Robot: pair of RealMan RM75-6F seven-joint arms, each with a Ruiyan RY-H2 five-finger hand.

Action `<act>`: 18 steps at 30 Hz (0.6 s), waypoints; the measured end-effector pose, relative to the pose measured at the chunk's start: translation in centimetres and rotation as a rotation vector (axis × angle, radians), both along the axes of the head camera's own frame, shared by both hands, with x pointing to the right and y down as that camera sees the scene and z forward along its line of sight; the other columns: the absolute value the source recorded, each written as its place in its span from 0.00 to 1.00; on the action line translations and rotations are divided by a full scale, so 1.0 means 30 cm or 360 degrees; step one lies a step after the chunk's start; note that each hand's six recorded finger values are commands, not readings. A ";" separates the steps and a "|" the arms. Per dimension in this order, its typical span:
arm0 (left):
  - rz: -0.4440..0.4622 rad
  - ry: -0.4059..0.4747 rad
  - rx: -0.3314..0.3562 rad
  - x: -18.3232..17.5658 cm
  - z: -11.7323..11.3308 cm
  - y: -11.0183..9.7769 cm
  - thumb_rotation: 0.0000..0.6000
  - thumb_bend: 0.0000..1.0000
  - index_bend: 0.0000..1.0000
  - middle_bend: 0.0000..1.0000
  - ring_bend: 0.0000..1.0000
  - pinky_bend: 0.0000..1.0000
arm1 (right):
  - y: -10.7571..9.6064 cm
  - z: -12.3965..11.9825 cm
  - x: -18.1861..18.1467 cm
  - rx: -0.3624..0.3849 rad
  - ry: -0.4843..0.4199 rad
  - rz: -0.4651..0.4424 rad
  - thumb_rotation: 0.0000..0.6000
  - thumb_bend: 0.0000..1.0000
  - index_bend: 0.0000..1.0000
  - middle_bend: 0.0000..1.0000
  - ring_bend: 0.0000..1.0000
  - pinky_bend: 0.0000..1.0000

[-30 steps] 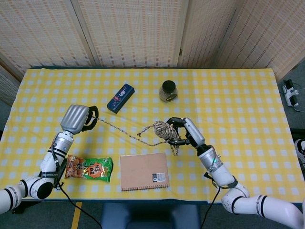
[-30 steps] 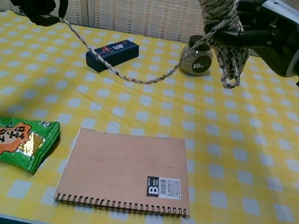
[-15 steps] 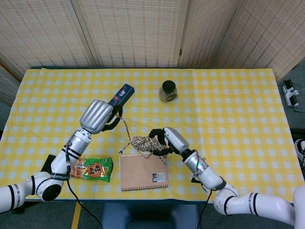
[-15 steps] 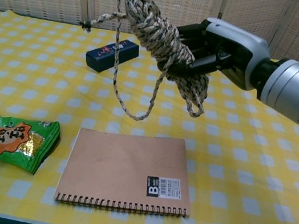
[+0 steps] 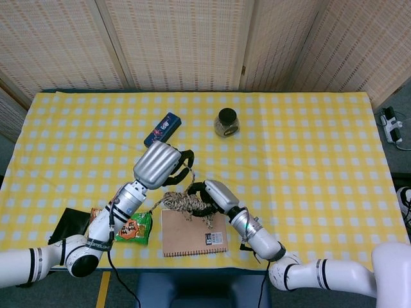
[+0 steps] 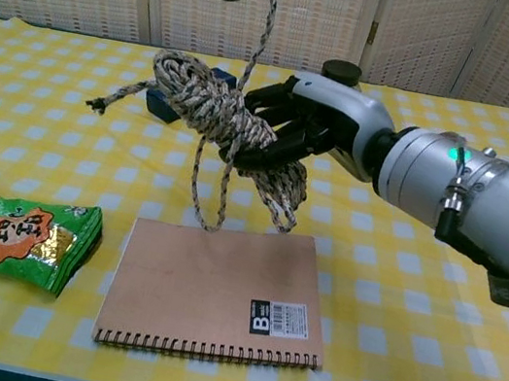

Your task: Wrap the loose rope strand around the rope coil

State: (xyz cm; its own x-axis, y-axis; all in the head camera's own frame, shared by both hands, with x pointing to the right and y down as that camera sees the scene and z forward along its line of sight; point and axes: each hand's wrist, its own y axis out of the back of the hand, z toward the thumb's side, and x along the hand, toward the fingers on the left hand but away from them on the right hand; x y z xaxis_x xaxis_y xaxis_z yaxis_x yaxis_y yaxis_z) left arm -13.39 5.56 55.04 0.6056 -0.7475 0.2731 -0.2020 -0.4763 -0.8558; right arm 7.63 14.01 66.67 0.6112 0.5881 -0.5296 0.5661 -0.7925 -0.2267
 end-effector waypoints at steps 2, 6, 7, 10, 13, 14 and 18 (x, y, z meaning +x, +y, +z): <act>-0.0003 0.0021 -0.0014 0.004 -0.003 0.007 1.00 0.53 0.65 0.87 0.77 0.74 | -0.002 0.013 -0.004 -0.0031 0.0015 0.0040 1.00 0.71 0.99 0.80 0.83 0.74; -0.0008 0.0052 -0.0019 0.003 -0.012 0.017 1.00 0.53 0.65 0.87 0.77 0.74 | -0.014 0.037 -0.011 -0.0121 0.0024 0.0164 1.00 0.71 0.99 0.80 0.83 0.74; -0.0012 0.0059 -0.0017 0.000 -0.014 0.020 1.00 0.53 0.65 0.87 0.77 0.74 | -0.019 0.043 -0.013 -0.0144 0.0023 0.0202 1.00 0.71 0.99 0.80 0.83 0.74; -0.0022 0.0080 -0.0027 -0.012 -0.020 0.029 1.00 0.53 0.65 0.87 0.77 0.74 | -0.038 0.058 -0.021 -0.0211 0.0008 0.0362 1.00 0.71 0.99 0.80 0.83 0.74; -0.0028 0.0103 -0.0038 -0.029 -0.025 0.043 1.00 0.53 0.65 0.87 0.77 0.74 | -0.068 0.059 -0.028 -0.0237 -0.0040 0.0553 1.00 0.71 0.99 0.80 0.83 0.74; -0.0029 0.0111 -0.0043 -0.035 -0.026 0.049 1.00 0.53 0.65 0.87 0.77 0.74 | -0.082 0.058 -0.028 -0.0239 -0.0066 0.0633 1.00 0.71 0.99 0.80 0.83 0.74; -0.0049 0.0161 -0.0086 -0.067 -0.021 0.078 1.00 0.53 0.65 0.87 0.77 0.74 | -0.123 0.058 -0.012 -0.0260 -0.0161 0.0849 1.00 0.71 0.99 0.80 0.83 0.74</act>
State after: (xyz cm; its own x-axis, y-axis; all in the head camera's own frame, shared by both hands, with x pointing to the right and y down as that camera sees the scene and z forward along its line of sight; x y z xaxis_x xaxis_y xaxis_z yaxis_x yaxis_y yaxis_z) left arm -15.41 7.91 54.40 0.6093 -0.7519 0.2519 -0.3014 -0.5134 -0.8035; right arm 7.27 10.32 68.42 0.3043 0.7448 -0.5939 0.9103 -0.4110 -0.0489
